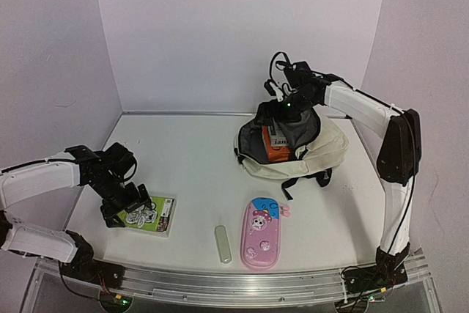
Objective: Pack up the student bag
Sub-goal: Move the book to the center of the board.
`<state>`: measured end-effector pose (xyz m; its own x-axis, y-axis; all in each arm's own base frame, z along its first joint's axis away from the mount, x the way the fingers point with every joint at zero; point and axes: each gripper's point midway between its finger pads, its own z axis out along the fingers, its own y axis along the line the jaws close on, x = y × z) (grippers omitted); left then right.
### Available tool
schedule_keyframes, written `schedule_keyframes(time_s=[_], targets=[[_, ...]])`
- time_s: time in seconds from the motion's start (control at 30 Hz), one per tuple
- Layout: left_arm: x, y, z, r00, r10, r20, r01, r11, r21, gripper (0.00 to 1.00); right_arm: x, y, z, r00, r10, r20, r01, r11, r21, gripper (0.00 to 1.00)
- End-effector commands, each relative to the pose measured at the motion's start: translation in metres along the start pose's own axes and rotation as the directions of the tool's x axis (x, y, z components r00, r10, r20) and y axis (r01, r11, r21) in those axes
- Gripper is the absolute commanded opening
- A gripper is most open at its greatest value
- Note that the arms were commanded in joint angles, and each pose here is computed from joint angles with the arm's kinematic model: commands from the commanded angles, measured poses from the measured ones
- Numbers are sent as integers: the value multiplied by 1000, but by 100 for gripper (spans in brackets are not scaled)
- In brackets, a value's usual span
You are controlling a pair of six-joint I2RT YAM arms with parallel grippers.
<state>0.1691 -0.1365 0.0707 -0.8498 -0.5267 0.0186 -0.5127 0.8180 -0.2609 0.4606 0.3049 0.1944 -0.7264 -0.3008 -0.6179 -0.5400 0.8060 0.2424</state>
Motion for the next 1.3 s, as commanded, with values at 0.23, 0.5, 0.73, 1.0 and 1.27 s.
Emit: schedule_keyframes(time_s=[0.23, 0.5, 0.73, 1.0, 1.27], targets=[[-1, -2, 40, 999, -32, -27, 30, 998, -61, 100, -8, 2, -4, 1000, 6, 29, -6, 1000, -9, 98], [-39, -68, 60, 983, 167, 72, -171, 985, 39, 100, -6, 6, -8, 1000, -4, 25, 4, 1000, -26, 98], [-70, -149, 76, 953, 279, 122, -293, 949, 119, 100, 1, 8, -5, 1000, 0, 7, 0, 999, -42, 98], [-68, -246, 61, 925, 341, 168, -379, 863, 334, 100, 23, 27, 11, 998, 6, -54, -12, 994, -107, 98], [-105, -236, -8, 899, 340, 275, -423, 834, 354, 100, 59, 74, 33, 989, -34, -145, 0, 974, -228, 96]])
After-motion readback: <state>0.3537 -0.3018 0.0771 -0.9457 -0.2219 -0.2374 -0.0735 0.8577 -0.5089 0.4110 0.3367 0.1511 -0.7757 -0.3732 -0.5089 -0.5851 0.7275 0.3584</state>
